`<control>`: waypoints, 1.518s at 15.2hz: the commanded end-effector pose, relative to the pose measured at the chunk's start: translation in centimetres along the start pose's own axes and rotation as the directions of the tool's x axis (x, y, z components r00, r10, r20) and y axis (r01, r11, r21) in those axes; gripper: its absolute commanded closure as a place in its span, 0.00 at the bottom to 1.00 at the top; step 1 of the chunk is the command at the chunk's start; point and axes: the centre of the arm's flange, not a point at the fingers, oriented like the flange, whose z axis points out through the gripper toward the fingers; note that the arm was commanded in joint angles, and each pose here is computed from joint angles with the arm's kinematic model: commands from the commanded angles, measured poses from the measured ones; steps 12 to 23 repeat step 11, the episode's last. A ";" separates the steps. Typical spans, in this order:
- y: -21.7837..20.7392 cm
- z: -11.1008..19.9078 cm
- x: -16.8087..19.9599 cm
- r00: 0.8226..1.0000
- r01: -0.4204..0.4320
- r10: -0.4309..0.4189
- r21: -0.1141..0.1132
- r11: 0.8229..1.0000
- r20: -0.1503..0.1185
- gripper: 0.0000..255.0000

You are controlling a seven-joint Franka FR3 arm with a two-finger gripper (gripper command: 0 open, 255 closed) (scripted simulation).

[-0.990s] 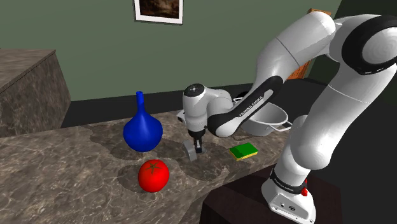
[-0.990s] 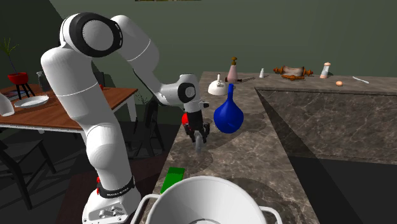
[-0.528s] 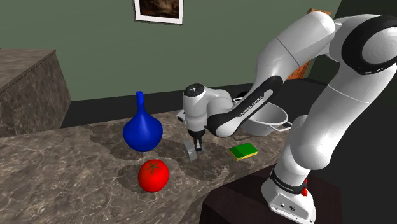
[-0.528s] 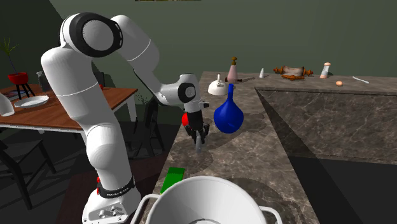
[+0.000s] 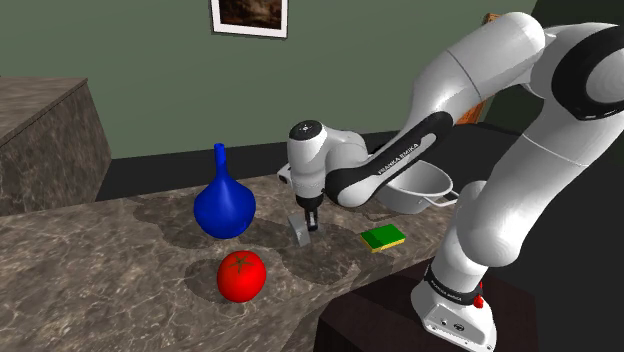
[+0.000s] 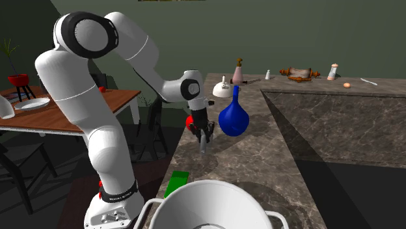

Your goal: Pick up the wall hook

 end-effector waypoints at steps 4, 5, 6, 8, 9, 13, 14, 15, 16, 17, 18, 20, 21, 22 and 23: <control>0.6 -2.6 -0.5 1.000 0.000 0.000 0.000 1.000 0.000 1.00; 0.7 -3.1 -0.5 1.000 0.000 0.000 0.000 1.000 0.000 1.00; 0.8 -3.6 -0.6 1.000 0.000 0.000 0.000 1.000 0.000 1.00; 1.1 -4.6 -0.8 1.000 0.000 0.000 0.000 1.000 0.000 1.00; 1.2 -5.1 -0.9 1.000 0.000 0.000 0.000 1.000 0.000 1.00; 1.3 -5.2 -0.9 1.000 0.000 0.000 0.000 1.000 0.000 1.00; 1.3 -5.2 -0.9 1.000 0.000 0.000 0.000 1.000 0.000 1.00; 1.3 -5.2 -0.9 1.000 0.000 0.000 0.000 1.000 0.000 1.00; 1.3 -5.2 -0.9 1.000 0.000 0.000 0.000 1.000 0.000 1.00; 1.3 -5.2 -0.9 1.000 0.000 0.000 0.000 1.000 0.000 1.00; 1.3 -5.2 -0.9 1.000 0.000 0.000 0.000 1.000 0.000 1.00; 1.3 -5.2 -0.9 1.000 0.000 0.000 0.000 1.000 0.000 1.00; 1.3 -5.2 -0.9 1.000 0.000 0.000 0.000 1.000 0.000 1.00; 1.3 -5.2 -0.9 1.000 0.000 0.000 0.000 1.000 0.000 1.00; 1.3 -5.2 -0.9 1.000 0.000 0.000 0.000 1.000 0.000 1.00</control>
